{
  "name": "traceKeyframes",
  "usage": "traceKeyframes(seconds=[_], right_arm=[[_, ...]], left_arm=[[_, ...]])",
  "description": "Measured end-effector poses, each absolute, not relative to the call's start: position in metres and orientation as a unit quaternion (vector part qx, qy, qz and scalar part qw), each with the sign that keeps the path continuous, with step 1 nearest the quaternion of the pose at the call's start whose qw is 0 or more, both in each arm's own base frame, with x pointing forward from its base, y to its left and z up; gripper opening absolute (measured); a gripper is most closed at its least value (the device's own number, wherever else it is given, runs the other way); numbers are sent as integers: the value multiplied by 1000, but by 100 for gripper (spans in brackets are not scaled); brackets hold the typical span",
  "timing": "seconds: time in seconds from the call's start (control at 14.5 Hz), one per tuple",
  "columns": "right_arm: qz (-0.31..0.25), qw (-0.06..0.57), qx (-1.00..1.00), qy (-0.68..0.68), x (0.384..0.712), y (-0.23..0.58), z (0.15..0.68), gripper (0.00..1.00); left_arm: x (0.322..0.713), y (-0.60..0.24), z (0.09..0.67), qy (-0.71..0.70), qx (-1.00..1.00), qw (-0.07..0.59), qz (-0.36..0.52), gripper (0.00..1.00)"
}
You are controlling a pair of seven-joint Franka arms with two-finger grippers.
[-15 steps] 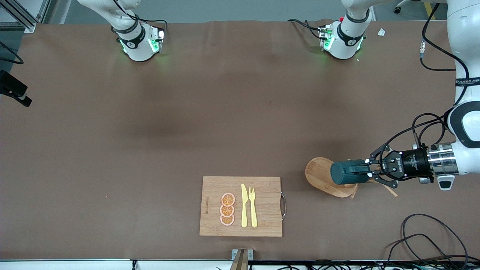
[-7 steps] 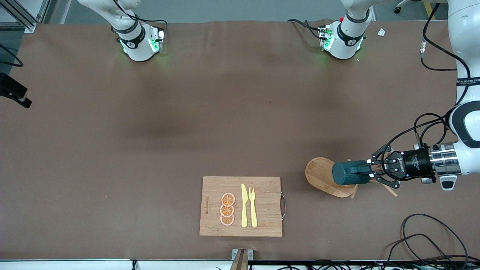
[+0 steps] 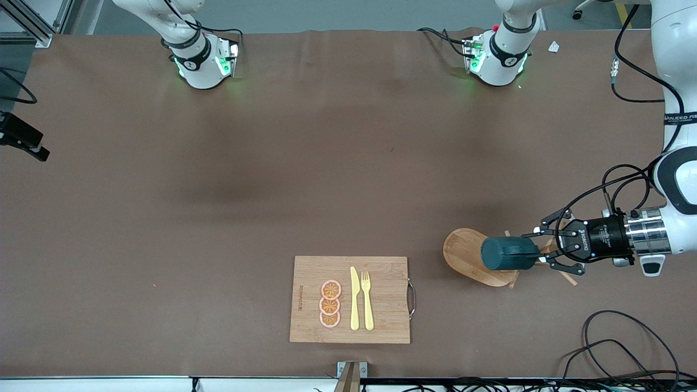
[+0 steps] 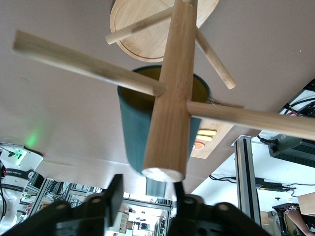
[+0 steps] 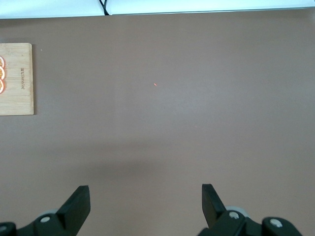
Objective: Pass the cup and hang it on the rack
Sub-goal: 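Open the left gripper and pull it away from the mug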
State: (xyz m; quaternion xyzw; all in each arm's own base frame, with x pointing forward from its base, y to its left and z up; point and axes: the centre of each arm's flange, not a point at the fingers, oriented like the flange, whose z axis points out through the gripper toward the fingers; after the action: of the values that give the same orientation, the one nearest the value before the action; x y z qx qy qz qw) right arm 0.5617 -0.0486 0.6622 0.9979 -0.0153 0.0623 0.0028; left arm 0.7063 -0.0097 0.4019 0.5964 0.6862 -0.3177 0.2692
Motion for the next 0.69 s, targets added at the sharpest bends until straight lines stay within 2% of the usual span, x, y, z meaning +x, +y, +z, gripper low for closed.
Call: traceKeyframes(seconds=[0.28, 0.34, 0.69], right_arm=[[62, 3, 998, -15, 562, -49, 662, 100], [62, 3, 998, -15, 562, -49, 662, 100], [62, 3, 998, -15, 562, -49, 662, 100]], left_arm=[[708, -14, 412, 682, 602, 274, -313, 95], [708, -16, 420, 680, 605, 277, -308, 100], [697, -37, 498, 666, 660, 245, -247, 100]])
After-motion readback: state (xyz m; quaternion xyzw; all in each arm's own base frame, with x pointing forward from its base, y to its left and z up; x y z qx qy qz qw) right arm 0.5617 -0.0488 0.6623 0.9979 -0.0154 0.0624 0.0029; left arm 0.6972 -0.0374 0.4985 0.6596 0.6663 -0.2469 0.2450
